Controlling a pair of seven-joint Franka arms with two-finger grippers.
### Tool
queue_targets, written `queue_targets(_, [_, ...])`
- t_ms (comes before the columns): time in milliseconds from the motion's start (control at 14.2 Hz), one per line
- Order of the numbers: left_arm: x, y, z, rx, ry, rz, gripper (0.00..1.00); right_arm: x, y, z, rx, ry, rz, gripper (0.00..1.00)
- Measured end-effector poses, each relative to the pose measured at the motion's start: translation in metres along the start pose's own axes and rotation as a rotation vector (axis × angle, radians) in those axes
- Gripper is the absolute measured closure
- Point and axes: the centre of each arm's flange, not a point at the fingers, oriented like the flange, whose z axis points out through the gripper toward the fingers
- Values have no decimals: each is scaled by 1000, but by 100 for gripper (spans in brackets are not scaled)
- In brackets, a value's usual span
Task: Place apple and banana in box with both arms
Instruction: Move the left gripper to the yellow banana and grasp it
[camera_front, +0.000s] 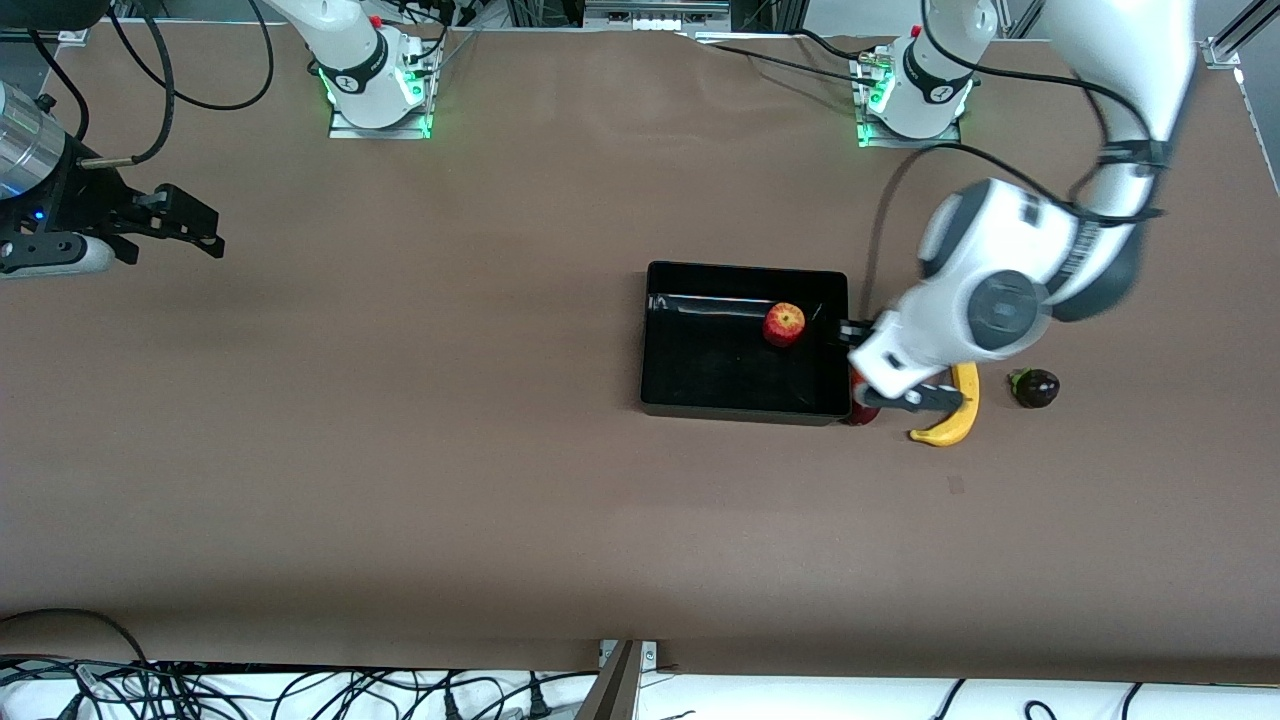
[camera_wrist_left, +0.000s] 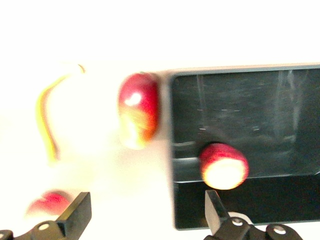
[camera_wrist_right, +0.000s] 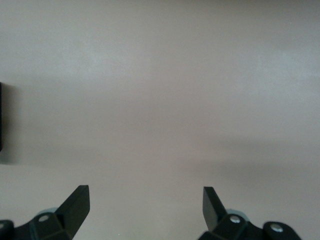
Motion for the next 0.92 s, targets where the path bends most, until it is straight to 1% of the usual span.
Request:
queue_targets(141, [8,-48,11,87,-5,122,0,3,0,5,0,-5,0,0])
queue_targets(211, [13,-62,18,133,-5,171,0,4,0,7,-1,-8,1,0])
queue_targets(282, [20,-71,27,153,3,222,0,5,0,9,-1,-10,1,0])
queue_targets(423, [34,-92,53,146,35,306,0,6,0,10,-1,-10,1,0])
queue_targets(493, [39,-105,71,133,53,325,0,6,0,10,-1,-10,1,0])
queue_targets(704, [40,-134,130,108,92,339,0,6,0,10,-1,-9,1,0])
queue_targets(845, [37,-146,154,97,96,343,0,6,0,10,-1,-9,1,0])
queue_targets(915, [36,-149,159,93,90,348,7,7,1,9,-1,-4,1,0])
